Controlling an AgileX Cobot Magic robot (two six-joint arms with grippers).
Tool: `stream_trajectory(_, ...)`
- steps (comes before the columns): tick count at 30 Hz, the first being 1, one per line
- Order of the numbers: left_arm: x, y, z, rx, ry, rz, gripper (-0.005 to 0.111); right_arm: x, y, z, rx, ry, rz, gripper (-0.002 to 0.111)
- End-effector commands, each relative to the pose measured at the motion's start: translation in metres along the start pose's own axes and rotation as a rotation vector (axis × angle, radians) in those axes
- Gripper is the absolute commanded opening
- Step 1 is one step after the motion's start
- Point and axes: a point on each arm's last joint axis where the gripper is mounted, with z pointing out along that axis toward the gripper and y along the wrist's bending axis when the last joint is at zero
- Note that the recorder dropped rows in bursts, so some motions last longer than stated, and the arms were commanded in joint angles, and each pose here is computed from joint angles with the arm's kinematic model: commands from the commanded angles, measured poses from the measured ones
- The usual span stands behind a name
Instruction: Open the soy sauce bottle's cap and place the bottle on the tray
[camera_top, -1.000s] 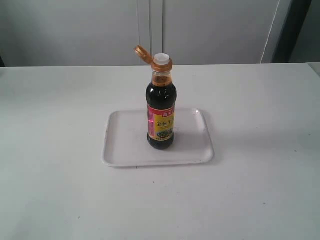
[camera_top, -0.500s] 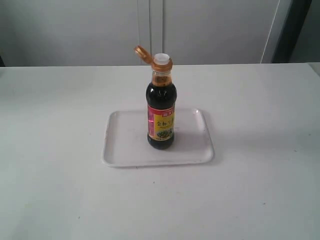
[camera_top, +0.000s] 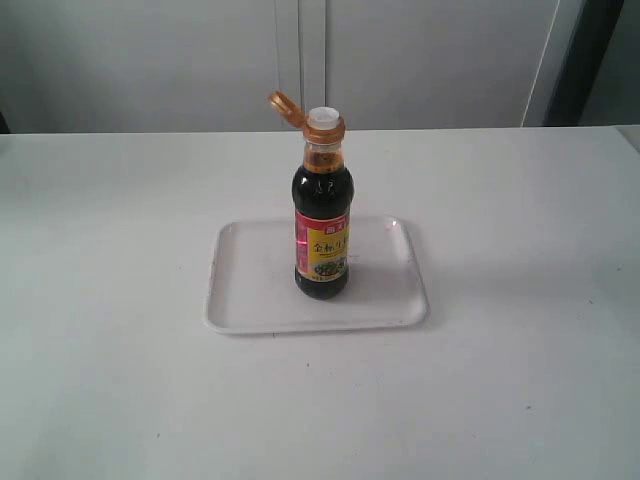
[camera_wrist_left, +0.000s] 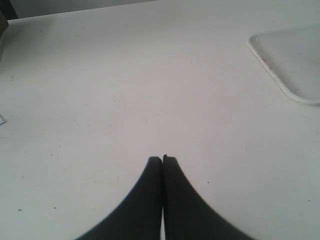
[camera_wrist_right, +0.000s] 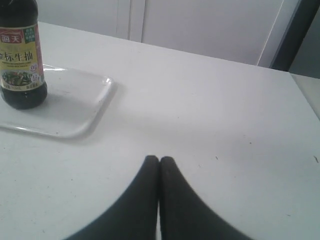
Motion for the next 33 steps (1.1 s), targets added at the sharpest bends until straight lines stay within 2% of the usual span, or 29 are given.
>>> stream_trajectory(1,0.0009,-0.0002,0.0002,0.000,-0.002,-0.013,0.000,0.0005,0.0000,0.0002,0.004,-0.011,0.007,0.000)
stream_trajectory(33,0.0009,-0.0002,0.0002,0.000,-0.002,-0.013,0.000,0.0048,0.0002,0.0001,0.001,0.037,0.007,0.000)
